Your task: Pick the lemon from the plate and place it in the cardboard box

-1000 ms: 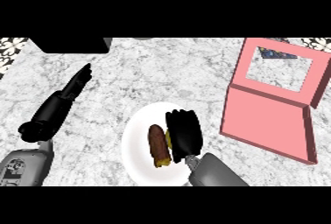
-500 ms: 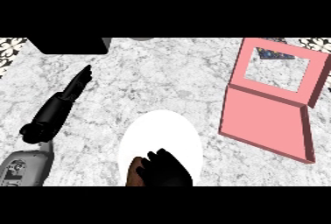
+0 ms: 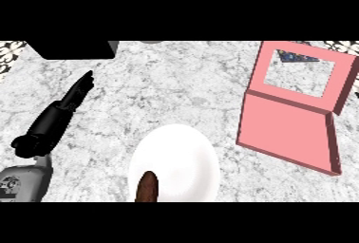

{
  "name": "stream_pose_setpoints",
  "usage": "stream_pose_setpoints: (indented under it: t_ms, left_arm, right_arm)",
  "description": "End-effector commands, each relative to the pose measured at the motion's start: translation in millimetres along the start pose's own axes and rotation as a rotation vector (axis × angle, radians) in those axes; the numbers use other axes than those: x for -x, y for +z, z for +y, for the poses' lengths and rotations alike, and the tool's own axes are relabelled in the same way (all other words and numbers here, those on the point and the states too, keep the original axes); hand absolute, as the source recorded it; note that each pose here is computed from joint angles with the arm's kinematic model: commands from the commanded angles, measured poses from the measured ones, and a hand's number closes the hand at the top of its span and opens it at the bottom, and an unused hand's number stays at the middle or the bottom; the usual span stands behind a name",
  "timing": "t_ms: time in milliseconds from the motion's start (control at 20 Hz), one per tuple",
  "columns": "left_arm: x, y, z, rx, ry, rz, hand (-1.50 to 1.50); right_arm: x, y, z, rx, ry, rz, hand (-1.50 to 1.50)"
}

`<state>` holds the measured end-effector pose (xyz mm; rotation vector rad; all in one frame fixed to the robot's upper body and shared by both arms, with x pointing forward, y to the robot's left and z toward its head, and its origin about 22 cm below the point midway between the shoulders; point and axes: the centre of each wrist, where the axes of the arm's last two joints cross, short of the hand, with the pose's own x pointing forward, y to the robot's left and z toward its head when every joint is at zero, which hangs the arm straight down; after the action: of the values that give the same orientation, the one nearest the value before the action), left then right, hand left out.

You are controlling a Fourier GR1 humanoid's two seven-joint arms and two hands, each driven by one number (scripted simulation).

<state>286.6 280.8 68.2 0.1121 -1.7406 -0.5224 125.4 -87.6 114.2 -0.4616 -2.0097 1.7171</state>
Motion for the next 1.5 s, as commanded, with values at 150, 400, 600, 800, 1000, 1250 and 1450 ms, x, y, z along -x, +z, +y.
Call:
stream_pose_setpoints:
  t_ms: [150,400,600,800,1000,1250,1450]
  left_arm:
    - [0.1,1.1,3.5,-0.012,-0.012,-0.005,0.0]
    - [-3.8,-5.4,-6.5,0.01,-0.003,-0.011,0.0]
    - [-4.4,2.8,-19.2,0.02,0.005,-0.01,0.0]
    - [-4.7,-8.8,-9.1,0.008,0.012,-0.008,0.0]
    - [1.9,1.5,-16.0,0.015,-0.009,-0.017,0.0]
    - [10.1,7.7,-15.9,0.018,0.007,-0.011,0.0]
    - [-5.2,-18.7,-19.4,0.021,0.007,-0.018,0.0]
  right_arm:
    - [6.1,26.6,-69.2,0.275,-0.145,0.265,1.5]
    - [38.7,25.7,-88.4,0.372,-0.171,0.447,1.5]
    - [77.3,21.5,-106.9,0.44,-0.203,0.539,1.5]
    - [133.1,20.1,-128.9,0.443,-0.204,0.6,1.5]
    - [173.2,29.7,-138.1,0.307,-0.093,0.643,1.5]
    - [227.2,49.2,-123.3,0.003,-0.137,0.748,1.5]
    - [267.9,70.5,-126.1,-0.099,-0.172,0.723,1.5]
